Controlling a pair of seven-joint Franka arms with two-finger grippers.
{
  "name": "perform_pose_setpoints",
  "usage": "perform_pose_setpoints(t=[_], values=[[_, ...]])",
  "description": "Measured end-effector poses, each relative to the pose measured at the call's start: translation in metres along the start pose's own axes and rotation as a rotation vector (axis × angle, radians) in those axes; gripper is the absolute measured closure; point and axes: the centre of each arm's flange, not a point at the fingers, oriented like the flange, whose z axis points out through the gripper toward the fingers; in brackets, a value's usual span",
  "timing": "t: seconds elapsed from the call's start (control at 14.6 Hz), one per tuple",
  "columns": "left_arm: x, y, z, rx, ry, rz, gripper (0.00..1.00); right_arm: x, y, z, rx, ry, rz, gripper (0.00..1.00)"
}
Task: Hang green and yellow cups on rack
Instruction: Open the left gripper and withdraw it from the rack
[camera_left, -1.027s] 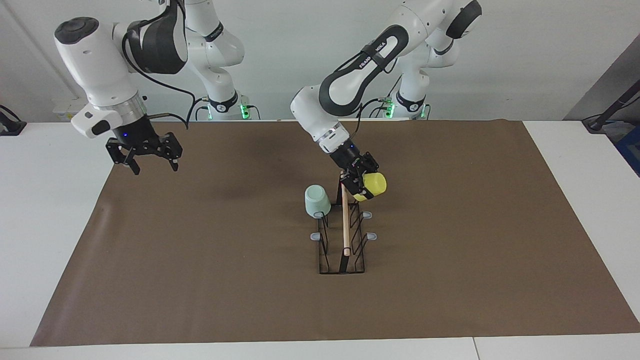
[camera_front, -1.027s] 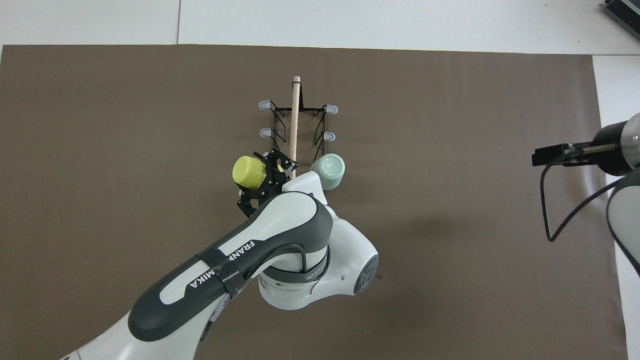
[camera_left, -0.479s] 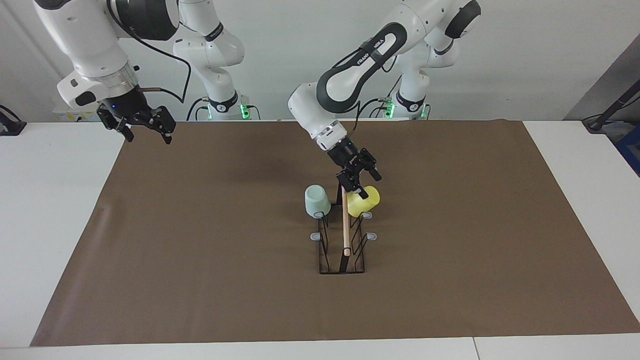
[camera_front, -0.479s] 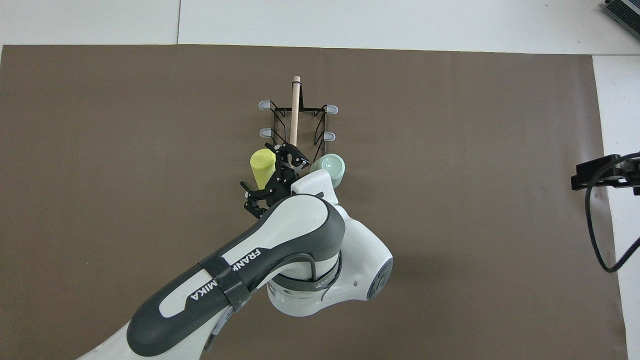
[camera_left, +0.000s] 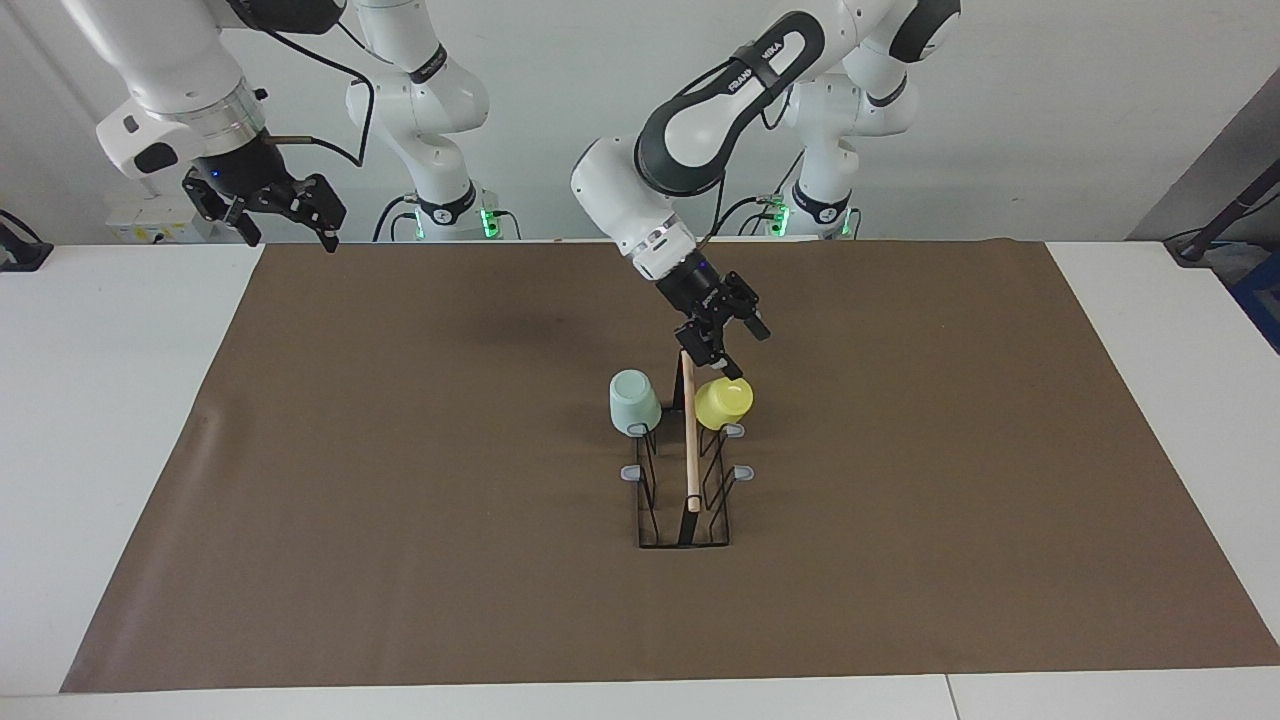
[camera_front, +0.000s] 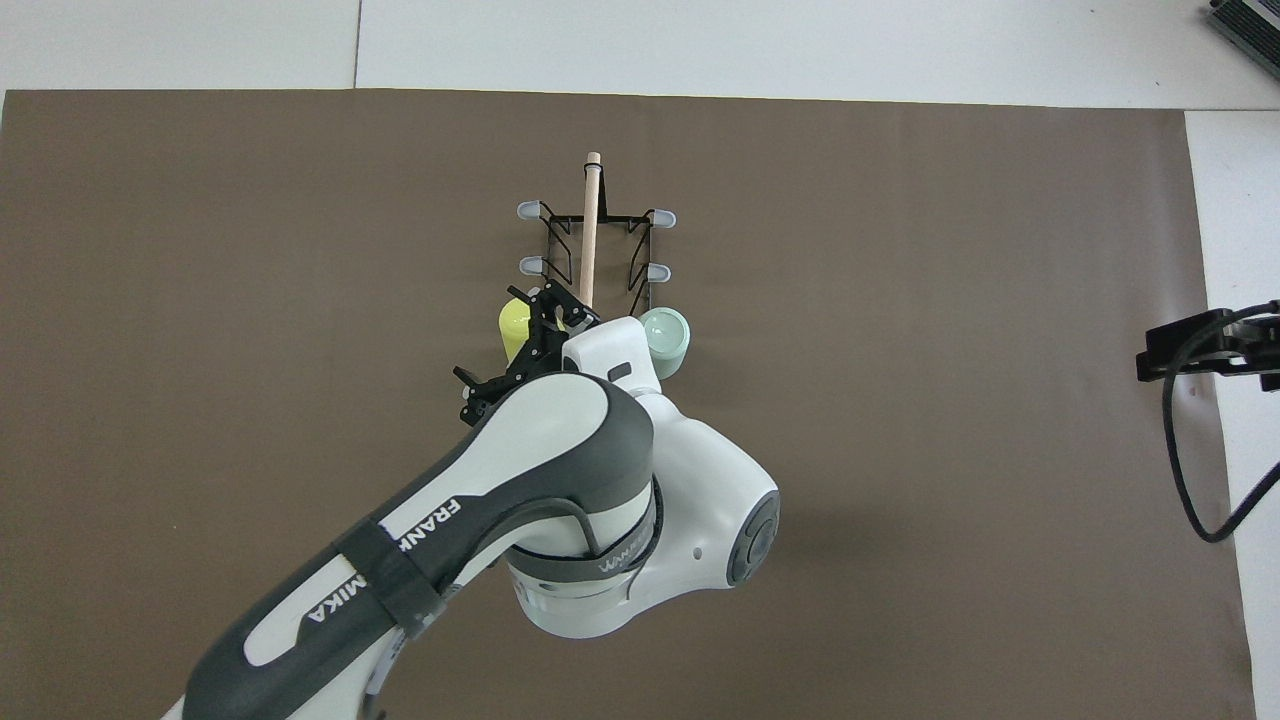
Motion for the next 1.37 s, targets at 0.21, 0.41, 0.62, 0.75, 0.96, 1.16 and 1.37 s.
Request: perform_pose_setpoints(t=[0.21, 0.41, 0.62, 0.75, 0.96, 1.16, 1.37], values=[[0.050, -0.001, 0.012, 0.006, -0.088, 0.033, 0.00, 0.000, -0.001, 0.000, 0.000, 0.000, -0.002, 0.00], [0.089, -0.009, 0.025, 0.018, -0.153, 0.096, 0.00, 0.000, -0.006, 0.001, -0.001, -0.003, -0.012, 0.00], [0.123, -0.019, 0.039, 0.006, -0.245, 0.177, 0.00, -0.001, -0.010, 0.001, -0.002, -0.003, -0.018, 0.00], [0.150, -0.034, 0.052, -0.010, -0.317, 0.249, 0.00, -0.001, -0.010, 0.001, -0.002, -0.004, -0.018, 0.00], [0.187, -0.061, 0.073, -0.057, -0.455, 0.335, 0.00, -0.001, -0.010, 0.001, -0.002, -0.005, -0.018, 0.00], [0.212, -0.085, 0.100, -0.130, -0.604, 0.474, 0.00, -0.001, -0.010, 0.001, -0.001, -0.005, -0.018, 0.00], [0.240, -0.105, 0.136, -0.228, -0.709, 0.596, 0.00, -0.001, -0.008, 0.001, 0.000, -0.005, -0.015, 0.00]])
